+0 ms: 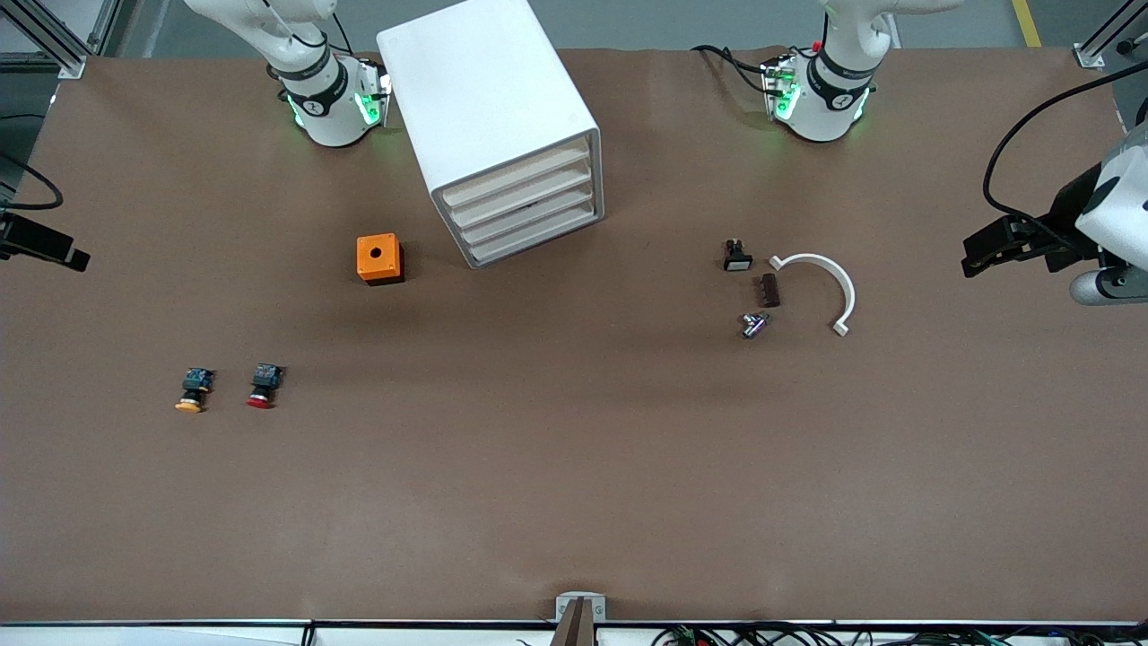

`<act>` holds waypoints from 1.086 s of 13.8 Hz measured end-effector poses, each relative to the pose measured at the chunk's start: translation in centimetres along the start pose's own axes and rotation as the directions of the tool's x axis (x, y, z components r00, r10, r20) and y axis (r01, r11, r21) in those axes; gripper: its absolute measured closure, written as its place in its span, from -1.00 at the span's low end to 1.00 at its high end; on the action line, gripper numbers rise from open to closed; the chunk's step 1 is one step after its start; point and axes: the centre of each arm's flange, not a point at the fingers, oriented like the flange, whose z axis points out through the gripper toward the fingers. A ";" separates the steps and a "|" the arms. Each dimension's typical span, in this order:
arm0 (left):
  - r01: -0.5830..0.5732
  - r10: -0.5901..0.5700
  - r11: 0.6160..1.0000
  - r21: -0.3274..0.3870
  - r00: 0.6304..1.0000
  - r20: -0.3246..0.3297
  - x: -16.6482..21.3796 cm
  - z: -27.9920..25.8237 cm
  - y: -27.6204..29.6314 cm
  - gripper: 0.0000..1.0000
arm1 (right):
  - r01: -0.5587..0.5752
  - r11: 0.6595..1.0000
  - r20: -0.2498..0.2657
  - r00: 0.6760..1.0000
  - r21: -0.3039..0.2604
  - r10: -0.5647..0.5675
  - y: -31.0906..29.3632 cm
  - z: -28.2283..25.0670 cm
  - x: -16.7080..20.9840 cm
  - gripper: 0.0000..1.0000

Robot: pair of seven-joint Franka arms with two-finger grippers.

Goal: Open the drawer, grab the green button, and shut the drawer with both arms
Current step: 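Move the left gripper toward the white drawer cabinet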

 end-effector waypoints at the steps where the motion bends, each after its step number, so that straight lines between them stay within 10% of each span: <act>1: 0.000 0.000 1.000 0.000 1.000 0.001 0.0 0.0 0.0 -1.00 | 0.000 1.000 0.000 1.000 0.000 0.000 0.0 0.0 0.0 -1.00; 7: -0.039 0.041 0.998 -0.040 0.998 0.048 -0.5 1.0 2.3 -1.00 | -0.001 1.000 0.000 1.000 0.000 0.001 0.1 0.0 0.0 -1.00; 15: -0.116 0.225 0.955 -0.272 0.883 0.413 0.1 14.8 12.8 -1.00 | -0.001 1.000 0.001 1.000 0.000 0.001 0.1 0.0 0.0 -1.00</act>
